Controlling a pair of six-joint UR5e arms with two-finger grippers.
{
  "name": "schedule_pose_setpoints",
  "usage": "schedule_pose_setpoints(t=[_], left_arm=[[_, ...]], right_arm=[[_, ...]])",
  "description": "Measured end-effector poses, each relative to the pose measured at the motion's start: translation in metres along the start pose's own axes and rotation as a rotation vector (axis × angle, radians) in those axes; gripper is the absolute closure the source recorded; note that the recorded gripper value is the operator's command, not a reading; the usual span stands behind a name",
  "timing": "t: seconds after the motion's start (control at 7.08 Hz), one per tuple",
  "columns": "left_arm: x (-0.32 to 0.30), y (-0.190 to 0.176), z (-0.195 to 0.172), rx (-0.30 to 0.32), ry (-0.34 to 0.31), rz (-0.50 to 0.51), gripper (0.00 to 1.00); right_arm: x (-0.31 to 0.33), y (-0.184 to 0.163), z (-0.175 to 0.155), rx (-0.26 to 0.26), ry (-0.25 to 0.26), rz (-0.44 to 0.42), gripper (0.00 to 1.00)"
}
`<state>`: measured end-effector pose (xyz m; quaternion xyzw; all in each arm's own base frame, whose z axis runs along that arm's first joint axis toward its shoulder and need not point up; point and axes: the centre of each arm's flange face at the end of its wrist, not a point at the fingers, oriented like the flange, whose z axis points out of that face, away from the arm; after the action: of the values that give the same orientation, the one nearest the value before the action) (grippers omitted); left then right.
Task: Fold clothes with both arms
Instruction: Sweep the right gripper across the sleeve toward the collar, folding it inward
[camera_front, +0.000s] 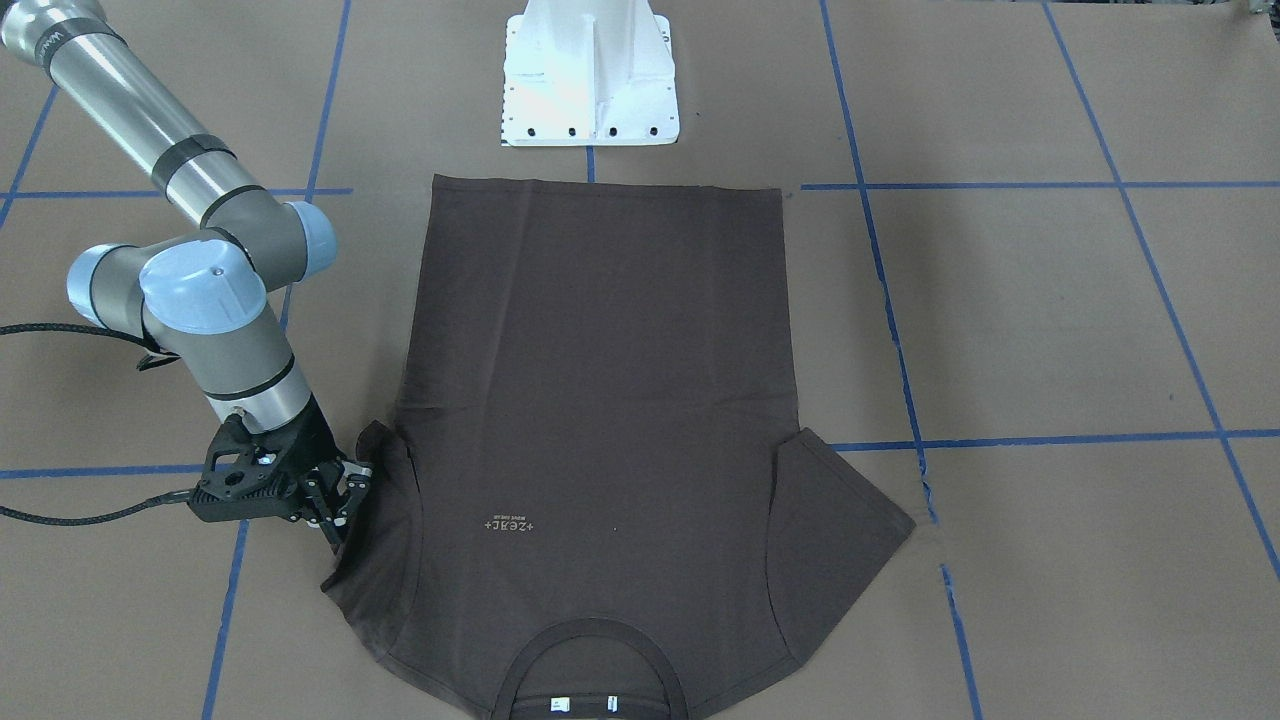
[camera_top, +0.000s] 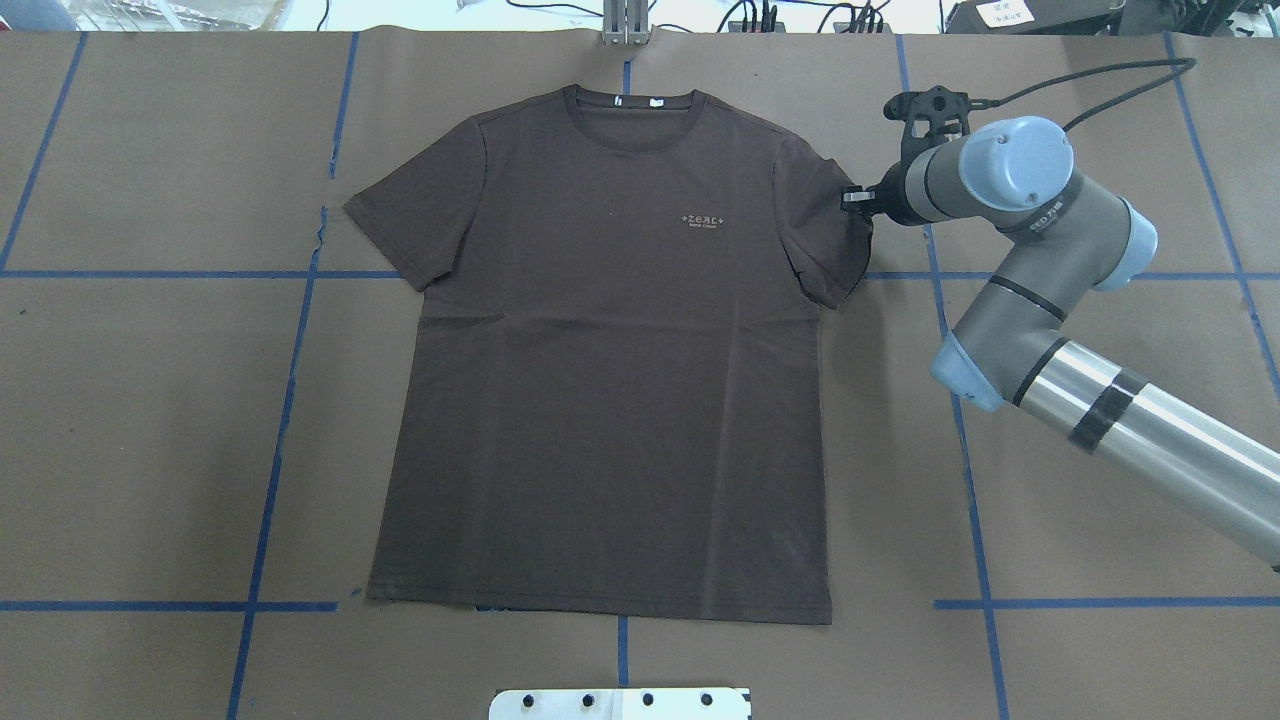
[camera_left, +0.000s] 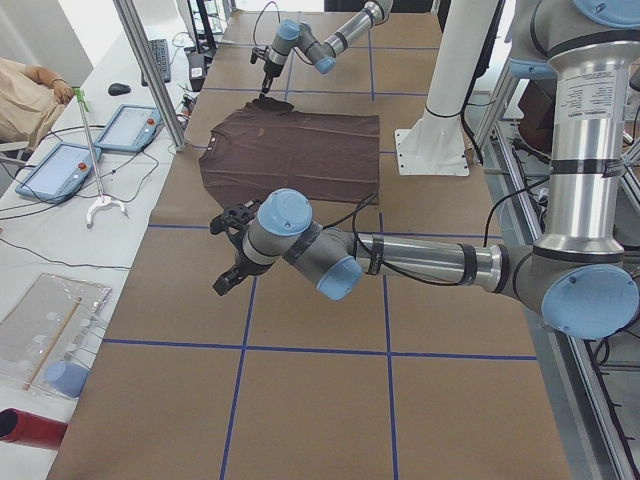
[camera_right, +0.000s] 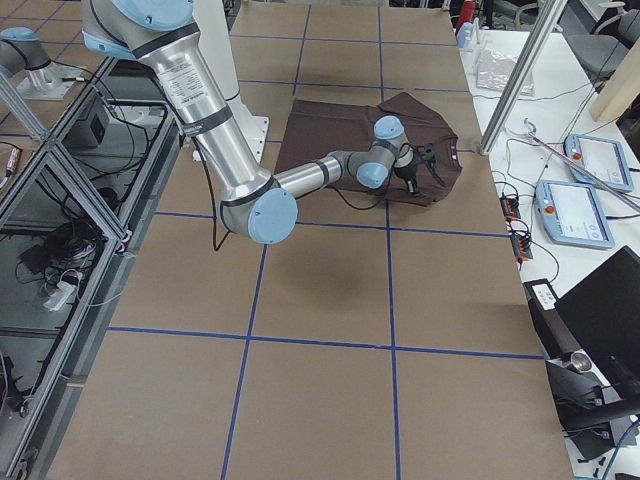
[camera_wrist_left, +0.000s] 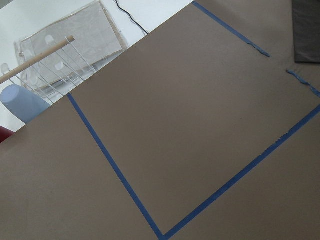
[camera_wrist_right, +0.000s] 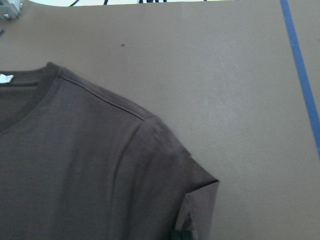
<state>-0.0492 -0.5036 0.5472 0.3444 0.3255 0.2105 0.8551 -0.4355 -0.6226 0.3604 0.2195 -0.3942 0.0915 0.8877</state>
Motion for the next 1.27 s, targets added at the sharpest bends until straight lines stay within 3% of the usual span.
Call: schedule_pose_setpoints(t=[0.28,0.42,0.85,0.99,1.27], left_arm=[[0.000,0.000,0.000,0.000,0.000,-0.001,0.00],[0.000,0.000,0.000,0.000,0.000,-0.001,0.00],[0.000,-0.004,0.000,0.005,-0.001,0.004,0.00],[-0.001,-0.012,0.000,0.015,-0.002,-0.001,0.00],[0.015,-0.053,-0.001,0.078,0.015,-0.107,0.00]], right_arm=[[-0.080,0.002,-0.009,0.028,0.034,0.072,1.00],[-0.102,0.012,-0.007,0.043,0.044,0.082,0.01],[-0.139,0.036,-0.003,0.097,0.049,0.041,0.00],[-0.146,0.024,-0.013,0.078,0.022,0.036,0.00],[-0.116,-0.026,-0.043,-0.045,-0.037,0.011,0.00]])
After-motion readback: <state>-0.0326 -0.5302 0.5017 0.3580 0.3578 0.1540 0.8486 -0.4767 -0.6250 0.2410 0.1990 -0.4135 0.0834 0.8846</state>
